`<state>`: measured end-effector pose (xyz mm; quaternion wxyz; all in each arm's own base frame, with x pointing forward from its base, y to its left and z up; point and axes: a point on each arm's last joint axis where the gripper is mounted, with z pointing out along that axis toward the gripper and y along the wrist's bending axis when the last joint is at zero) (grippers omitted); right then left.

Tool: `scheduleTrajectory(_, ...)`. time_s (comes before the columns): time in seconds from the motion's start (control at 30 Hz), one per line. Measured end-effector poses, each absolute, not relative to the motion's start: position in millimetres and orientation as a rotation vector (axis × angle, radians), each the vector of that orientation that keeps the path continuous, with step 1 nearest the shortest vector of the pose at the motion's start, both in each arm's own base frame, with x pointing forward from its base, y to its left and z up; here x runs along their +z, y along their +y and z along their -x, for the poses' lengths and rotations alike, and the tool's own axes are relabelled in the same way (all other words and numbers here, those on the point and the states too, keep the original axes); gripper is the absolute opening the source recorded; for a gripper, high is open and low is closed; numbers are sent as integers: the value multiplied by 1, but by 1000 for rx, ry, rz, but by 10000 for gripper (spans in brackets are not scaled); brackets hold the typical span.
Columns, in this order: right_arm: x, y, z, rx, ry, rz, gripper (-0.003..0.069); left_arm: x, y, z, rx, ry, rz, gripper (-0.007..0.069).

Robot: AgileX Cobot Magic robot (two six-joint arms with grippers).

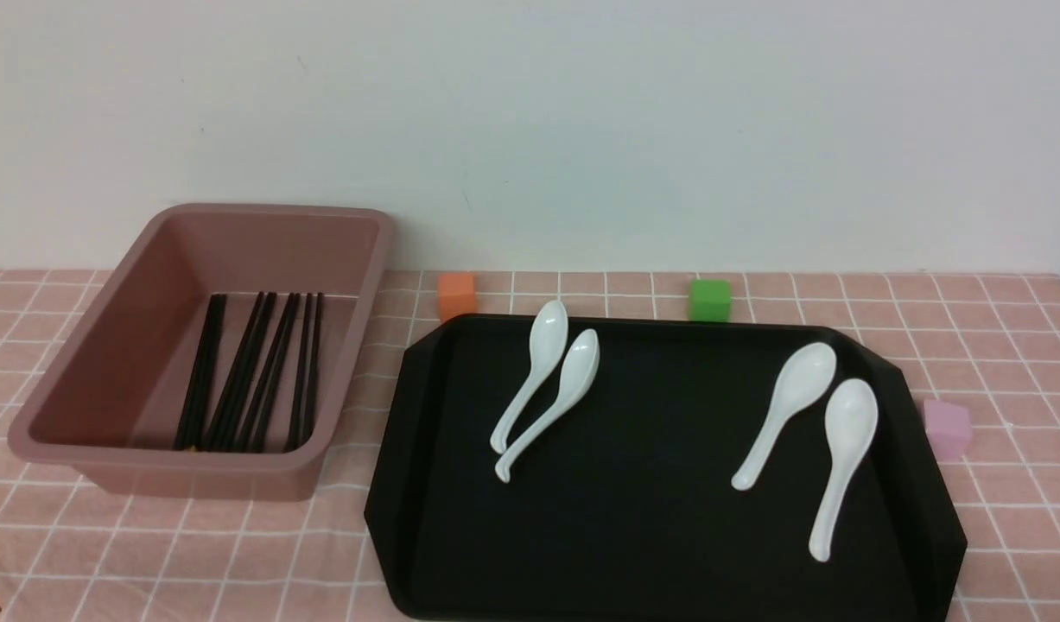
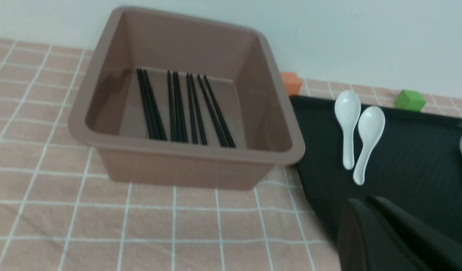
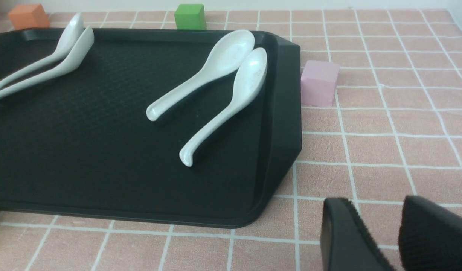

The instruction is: On pink tablecloth take chopsticks from black tray and put them in box.

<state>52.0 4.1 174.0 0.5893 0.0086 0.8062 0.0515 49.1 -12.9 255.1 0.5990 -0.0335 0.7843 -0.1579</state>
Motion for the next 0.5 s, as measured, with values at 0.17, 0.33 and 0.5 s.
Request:
scheduleTrajectory(0.17, 174, 4, -52, 120, 1877, -20, 240, 253, -13, -49, -365, 1829, 78, -13)
scheduleTrajectory(0.33, 174, 4, -52, 120, 1877, -20, 240, 253, -13, -49, -365, 1829, 78, -13)
scheduleTrajectory(0.5, 174, 4, -52, 120, 1877, -20, 240, 253, -13, -49, -365, 1830, 78, -13)
